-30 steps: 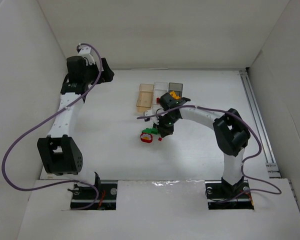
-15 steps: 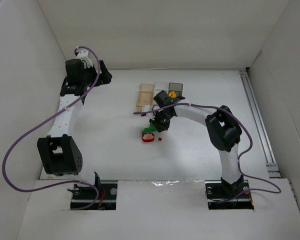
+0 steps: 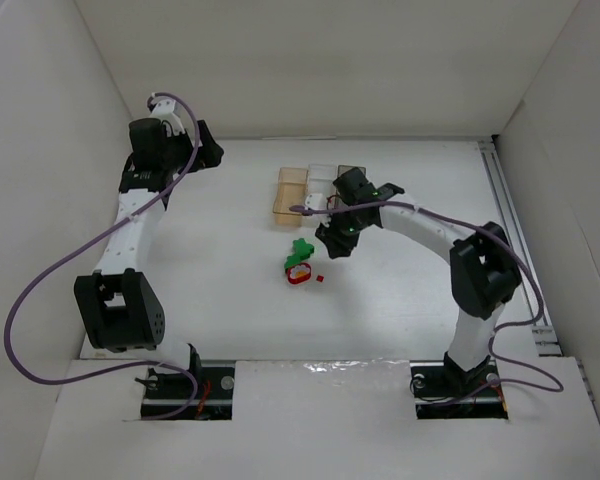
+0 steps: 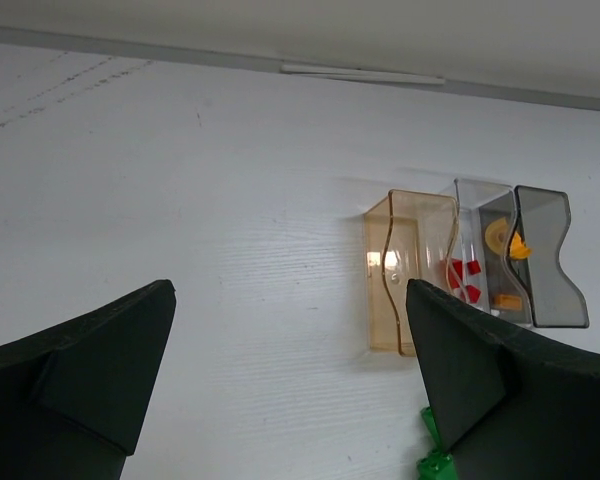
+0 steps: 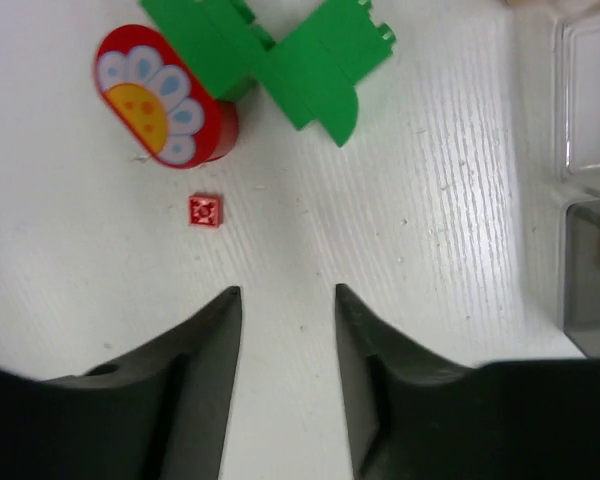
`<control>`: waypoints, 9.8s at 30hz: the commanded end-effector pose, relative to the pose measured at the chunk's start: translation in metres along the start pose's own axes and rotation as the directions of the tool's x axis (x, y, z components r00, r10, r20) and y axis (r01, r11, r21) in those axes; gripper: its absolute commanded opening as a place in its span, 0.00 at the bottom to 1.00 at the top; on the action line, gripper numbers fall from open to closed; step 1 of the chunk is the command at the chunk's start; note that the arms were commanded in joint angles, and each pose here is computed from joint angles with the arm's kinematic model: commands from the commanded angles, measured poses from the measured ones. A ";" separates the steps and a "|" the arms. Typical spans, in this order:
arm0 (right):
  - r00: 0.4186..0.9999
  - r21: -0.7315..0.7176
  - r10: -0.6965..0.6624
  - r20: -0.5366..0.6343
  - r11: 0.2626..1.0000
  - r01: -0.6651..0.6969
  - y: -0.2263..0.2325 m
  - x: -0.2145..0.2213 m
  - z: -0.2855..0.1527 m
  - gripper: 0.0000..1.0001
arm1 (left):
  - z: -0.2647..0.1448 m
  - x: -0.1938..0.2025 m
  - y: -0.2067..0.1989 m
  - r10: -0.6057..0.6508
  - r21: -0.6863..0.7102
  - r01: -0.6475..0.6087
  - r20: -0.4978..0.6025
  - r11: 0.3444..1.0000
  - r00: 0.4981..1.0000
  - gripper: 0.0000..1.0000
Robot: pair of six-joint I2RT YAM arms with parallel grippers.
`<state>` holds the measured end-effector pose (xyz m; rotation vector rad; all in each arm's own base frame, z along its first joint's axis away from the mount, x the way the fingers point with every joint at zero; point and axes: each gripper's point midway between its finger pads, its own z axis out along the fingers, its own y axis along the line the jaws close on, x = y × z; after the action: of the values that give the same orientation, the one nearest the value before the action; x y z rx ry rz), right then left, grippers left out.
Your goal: Sort the legos into containers by color
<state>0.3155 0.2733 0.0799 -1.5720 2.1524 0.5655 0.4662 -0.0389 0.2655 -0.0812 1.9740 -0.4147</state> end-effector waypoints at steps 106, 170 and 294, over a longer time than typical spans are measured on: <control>0.976 0.414 0.035 0.217 0.902 -0.124 -0.072 -0.120 -0.093 0.01 | 0.016 -0.023 0.012 -0.002 -0.001 0.002 0.055 1.000 0.998 1.00; 0.909 0.463 0.338 0.245 0.782 -0.416 -0.007 -0.112 0.025 0.66 | -0.049 0.050 -0.003 0.124 -0.131 -0.110 0.103 0.985 0.987 1.00; 0.569 0.308 0.254 0.782 0.637 -0.707 -0.014 -0.206 -0.105 0.00 | -0.043 0.113 -0.189 -0.112 0.692 0.192 -0.160 0.696 0.981 0.00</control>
<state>0.3716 0.3629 0.2505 -0.3224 1.9376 0.4104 0.3408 -0.2326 0.2138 0.2732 1.8843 -1.3056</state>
